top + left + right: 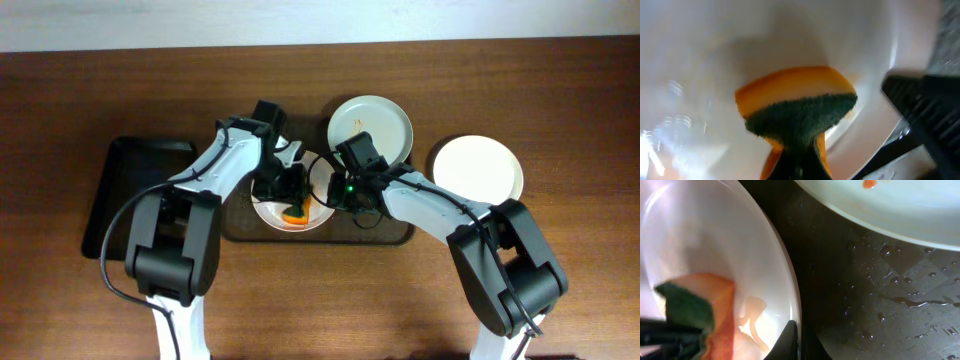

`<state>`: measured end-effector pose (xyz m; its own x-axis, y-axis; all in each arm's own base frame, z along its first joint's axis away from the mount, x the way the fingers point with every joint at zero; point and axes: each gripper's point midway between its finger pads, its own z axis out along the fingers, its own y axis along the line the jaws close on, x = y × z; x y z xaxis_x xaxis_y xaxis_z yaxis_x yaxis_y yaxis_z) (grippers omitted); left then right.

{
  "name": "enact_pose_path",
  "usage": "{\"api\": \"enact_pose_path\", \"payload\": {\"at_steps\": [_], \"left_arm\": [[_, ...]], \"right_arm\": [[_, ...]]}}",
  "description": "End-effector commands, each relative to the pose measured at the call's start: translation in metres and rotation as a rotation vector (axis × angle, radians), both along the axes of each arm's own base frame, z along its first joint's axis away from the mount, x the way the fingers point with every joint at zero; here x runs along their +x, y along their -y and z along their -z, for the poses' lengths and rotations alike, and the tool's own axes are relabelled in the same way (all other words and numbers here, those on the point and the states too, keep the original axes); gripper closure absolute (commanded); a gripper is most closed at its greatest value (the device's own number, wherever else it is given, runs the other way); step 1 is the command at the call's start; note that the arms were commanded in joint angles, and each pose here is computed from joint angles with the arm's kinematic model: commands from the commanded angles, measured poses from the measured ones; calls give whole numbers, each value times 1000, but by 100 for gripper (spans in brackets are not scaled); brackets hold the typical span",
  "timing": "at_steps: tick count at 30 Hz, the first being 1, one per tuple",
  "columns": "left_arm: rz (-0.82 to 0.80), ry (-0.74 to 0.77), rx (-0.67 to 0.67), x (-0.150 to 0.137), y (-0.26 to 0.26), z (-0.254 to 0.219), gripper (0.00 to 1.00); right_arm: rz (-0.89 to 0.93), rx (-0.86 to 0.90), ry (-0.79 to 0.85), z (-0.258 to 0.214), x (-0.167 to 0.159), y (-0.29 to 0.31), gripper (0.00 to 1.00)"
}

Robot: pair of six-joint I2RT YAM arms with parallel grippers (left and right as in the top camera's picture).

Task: Clean dirty plates on tray and stack at the side
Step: 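Scrub the bottom plate with the sponge in the left gripper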

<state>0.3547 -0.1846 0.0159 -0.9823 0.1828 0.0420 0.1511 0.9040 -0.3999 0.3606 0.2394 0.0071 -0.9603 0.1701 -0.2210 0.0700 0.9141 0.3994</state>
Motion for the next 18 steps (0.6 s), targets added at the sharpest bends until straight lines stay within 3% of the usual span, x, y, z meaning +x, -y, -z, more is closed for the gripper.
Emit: {"api": "enact_pose_path", "payload": {"at_steps": [1, 3, 4, 5, 7, 9, 11, 12, 14, 16, 18], "left_arm": [[-173, 109, 192, 36, -30, 16, 100], [-360, 243, 426, 65, -73, 16, 100], [-429, 273, 555, 66, -97, 13, 100], [-499, 229, 680, 48, -118, 11, 100], [-434, 89, 700, 15, -119, 13, 100], [-212, -103, 392, -18, -65, 17, 100], [-68, -158, 15, -27, -5, 2, 100], [-14, -129, -155, -21, 19, -10, 100], [-13, -37, -368, 8, 41, -33, 100], [-35, 58, -504, 42, 38, -63, 100], [-100, 170, -469, 82, 4, -87, 100]], "right_arm": [[-21, -10, -22, 7, -5, -1, 96], [-21, -10, -22, 7, -5, -1, 96], [-21, -10, -22, 7, -5, -1, 96], [-21, -10, -22, 7, -5, -1, 96], [-21, -10, -21, 7, -5, -1, 96], [-23, -6, -24, 7, -6, -1, 96], [-29, 5, -31, 6, -7, -3, 96], [-32, 11, -34, 6, -8, -4, 96], [-33, 10, -42, 7, -10, -4, 96], [-33, 7, -48, 7, -11, -3, 96], [-33, 7, -48, 7, -11, -3, 96]]}}
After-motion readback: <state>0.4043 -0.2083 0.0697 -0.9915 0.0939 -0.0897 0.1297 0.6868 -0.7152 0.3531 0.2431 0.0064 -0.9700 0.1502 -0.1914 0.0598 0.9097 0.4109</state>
